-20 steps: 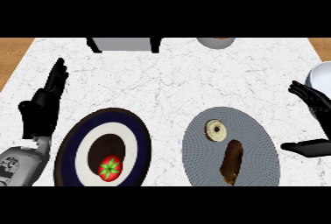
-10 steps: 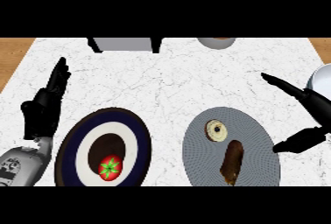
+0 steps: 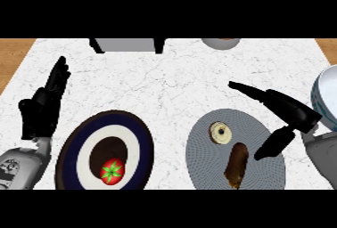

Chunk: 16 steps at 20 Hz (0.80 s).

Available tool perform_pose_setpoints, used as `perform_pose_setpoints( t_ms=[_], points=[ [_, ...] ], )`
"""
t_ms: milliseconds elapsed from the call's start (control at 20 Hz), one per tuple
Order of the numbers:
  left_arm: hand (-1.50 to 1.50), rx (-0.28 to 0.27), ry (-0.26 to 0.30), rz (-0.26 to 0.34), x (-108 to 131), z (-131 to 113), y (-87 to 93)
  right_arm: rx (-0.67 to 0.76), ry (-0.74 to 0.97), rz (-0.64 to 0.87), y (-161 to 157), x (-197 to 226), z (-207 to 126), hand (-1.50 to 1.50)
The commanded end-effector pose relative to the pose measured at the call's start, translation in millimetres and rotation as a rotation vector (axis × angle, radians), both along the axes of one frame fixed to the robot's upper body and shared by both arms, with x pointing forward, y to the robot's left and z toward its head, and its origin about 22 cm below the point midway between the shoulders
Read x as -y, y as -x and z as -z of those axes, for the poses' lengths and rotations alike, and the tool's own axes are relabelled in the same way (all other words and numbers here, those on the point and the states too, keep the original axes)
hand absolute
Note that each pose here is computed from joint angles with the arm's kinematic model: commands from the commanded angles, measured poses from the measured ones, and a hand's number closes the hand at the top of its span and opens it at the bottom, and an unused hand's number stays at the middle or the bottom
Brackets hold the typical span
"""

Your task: Pick the cupcake from the placemat and place it in the bowl

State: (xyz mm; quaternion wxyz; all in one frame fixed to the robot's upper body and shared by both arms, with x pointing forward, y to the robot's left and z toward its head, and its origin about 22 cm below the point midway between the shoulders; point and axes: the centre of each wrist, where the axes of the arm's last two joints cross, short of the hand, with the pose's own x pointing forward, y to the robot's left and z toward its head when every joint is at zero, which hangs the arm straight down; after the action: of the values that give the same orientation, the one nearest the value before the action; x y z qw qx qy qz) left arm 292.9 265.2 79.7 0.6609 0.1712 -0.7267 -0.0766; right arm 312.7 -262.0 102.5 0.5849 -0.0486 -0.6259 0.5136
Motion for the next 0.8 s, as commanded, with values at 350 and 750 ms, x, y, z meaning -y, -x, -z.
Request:
perform_pose_setpoints(
  t_ms=[350,750],
  points=[
    [0.00,0.010,-0.016,0.005,-15,19,5.2,-0.124,0.260,0.003,-1,-43,8,-1.50],
    [0.00,0.006,-0.012,-0.010,4,-10,5.0,-0.127,0.246,0.026,6,-49,69,-1.50]
  ],
)
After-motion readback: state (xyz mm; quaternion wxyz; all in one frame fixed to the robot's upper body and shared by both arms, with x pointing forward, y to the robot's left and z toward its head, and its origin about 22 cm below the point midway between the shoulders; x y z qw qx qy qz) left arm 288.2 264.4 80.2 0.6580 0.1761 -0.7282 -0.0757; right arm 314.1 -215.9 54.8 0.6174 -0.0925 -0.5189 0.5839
